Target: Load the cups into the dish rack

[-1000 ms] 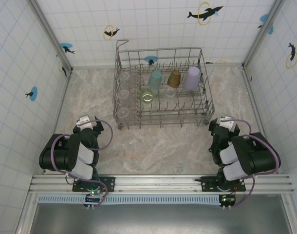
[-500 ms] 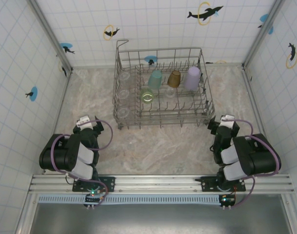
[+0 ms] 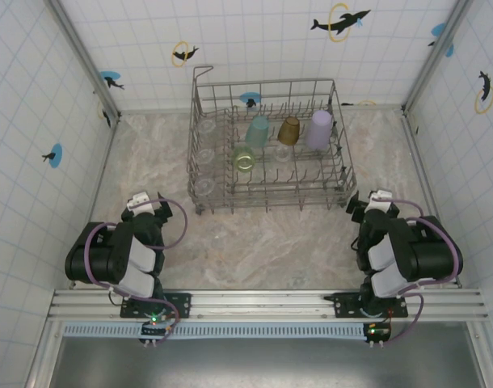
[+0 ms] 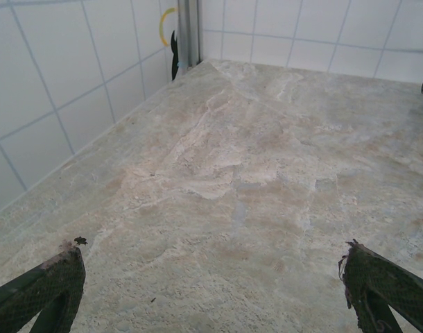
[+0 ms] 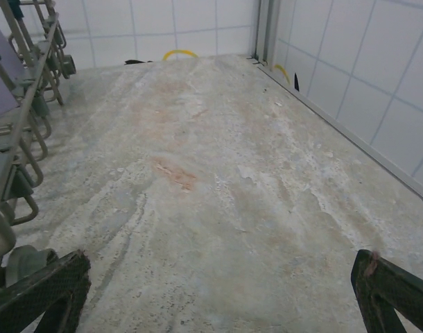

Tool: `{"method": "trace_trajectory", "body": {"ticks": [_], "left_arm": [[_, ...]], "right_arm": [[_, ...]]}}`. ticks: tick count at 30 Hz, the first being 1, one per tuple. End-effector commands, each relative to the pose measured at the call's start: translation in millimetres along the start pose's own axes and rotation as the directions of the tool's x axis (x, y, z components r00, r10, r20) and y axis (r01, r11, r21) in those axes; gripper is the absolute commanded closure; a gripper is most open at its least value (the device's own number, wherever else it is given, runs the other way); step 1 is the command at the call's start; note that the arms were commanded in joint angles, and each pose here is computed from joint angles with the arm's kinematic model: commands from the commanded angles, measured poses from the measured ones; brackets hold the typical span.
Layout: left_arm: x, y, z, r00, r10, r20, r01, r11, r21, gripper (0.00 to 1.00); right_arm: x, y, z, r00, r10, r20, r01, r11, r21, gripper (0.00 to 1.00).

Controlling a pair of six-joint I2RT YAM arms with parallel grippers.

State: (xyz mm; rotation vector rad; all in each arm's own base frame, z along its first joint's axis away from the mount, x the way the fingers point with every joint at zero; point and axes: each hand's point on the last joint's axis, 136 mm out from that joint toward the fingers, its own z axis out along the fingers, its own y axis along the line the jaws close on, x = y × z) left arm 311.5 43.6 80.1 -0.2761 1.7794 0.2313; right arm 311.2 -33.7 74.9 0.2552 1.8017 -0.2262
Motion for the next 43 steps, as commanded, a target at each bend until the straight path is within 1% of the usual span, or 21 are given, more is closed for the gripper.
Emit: {"method": "trace_trajectory", "body": {"ticks": [1,6,43], "left_arm": [[13.1,4.2,-7.9,0.999,0.008,-0.034,-0.007,1.000,0.009,0.02],[13.3,3.8,-7.6,0.999,0.005,-0.037,-0.004,1.000,0.011,0.02],[14.2,3.1,-6.0,0.999,0.001,-0.044,0.000,1.000,0.021,0.02]], "right_arm": [[17.2,-1.1,-7.5,0.998,0.004,-0.055,-0.005,1.000,-0.018,0.00],[19.2,-0.2,-6.4,0.998,0.008,-0.068,-0.010,1.000,-0.027,0.00],[18.8,-0.9,-7.2,0.998,0.003,-0.063,-0.004,1.000,-0.021,0.00]]}}
